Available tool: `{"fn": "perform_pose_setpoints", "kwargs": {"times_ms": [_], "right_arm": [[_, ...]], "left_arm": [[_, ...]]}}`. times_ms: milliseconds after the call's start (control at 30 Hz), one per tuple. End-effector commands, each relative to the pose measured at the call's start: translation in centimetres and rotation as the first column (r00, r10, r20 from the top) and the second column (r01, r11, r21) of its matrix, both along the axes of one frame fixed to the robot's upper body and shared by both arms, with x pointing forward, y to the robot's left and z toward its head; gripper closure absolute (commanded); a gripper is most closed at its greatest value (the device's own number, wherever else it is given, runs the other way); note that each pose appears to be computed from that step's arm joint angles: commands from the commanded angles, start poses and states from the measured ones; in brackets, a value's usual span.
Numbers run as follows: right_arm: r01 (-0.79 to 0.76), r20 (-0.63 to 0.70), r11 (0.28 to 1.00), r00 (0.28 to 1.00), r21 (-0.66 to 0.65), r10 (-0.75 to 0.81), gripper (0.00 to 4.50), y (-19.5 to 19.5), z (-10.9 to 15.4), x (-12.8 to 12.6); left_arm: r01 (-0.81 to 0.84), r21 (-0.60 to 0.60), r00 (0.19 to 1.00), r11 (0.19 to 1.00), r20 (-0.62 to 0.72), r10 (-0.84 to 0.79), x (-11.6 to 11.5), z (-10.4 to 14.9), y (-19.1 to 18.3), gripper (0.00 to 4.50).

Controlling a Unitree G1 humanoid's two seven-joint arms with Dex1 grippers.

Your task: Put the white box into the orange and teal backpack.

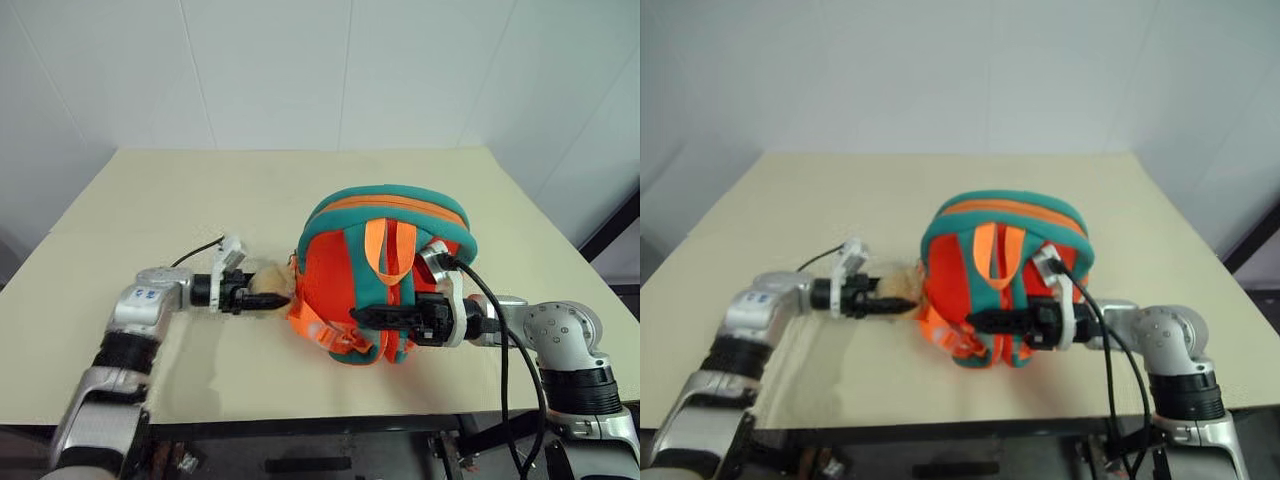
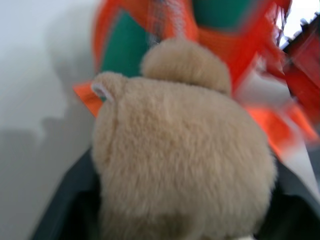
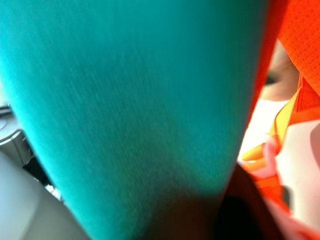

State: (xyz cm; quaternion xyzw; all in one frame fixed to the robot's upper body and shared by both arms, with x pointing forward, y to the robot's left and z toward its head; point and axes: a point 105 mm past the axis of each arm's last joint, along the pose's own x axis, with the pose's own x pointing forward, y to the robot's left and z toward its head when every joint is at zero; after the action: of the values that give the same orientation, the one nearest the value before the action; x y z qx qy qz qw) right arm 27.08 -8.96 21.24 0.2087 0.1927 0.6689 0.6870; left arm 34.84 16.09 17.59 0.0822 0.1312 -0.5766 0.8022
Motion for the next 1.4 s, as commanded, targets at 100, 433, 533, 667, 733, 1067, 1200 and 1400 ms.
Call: {"fn": "perform_pose_setpoints", "kwargs": {"times_ms": [100,433,533,667,733,1067,1200,1400], "right_arm": [[0.020,0.295,0.993,0.956,-0.117,0.015,1.39,-0.2,0.4,-0.7],[0.240,0.654,0.911,0.755,-0.336,0.043,0.02,-4.4,-2.2,0.9],[0.337,0.698,0.878,0.716,-0.340,-0.004,0.02,-6.9,-2.3,1.7],[0.409,0.731,0.848,0.681,-0.336,-0.038,0.02,-9.8,-1.8,1.6],[0.455,0.758,0.838,0.647,-0.303,-0.077,0.02,-11.8,-1.1,1.1],[0.541,0.762,0.832,0.588,-0.121,-0.272,0.02,-16.0,4.0,-0.2],[0.484,0.766,0.871,0.591,-0.086,-0.252,0.02,-15.0,6.4,-0.3],[0.360,0.765,0.922,0.631,-0.144,-0.127,0.02,-12.7,6.0,-0.6]], "left_arm": [[0.004,-0.020,0.989,1.000,0.148,-0.001,-1.3,3.2,1.5,0.00],[-0.095,0.019,0.942,0.995,0.326,0.084,-3.1,4.2,5.8,0.00],[-0.130,-0.019,0.927,0.991,0.352,0.129,-3.6,4.3,6.9,0.00],[-0.123,-0.065,0.923,0.990,0.358,0.138,-4.7,4.9,7.6,0.00],[-0.105,-0.102,0.936,0.989,0.324,0.133,-5.6,4.9,8.1,0.00],[-0.046,-0.174,0.924,0.984,0.367,0.108,-7.1,5.3,7.8,0.00],[-0.021,-0.182,0.930,0.983,0.356,0.086,-7.8,6.0,7.6,0.00],[-0.007,-0.175,0.926,0.985,0.371,0.072,-8.1,7.0,7.4,0.00]]}}
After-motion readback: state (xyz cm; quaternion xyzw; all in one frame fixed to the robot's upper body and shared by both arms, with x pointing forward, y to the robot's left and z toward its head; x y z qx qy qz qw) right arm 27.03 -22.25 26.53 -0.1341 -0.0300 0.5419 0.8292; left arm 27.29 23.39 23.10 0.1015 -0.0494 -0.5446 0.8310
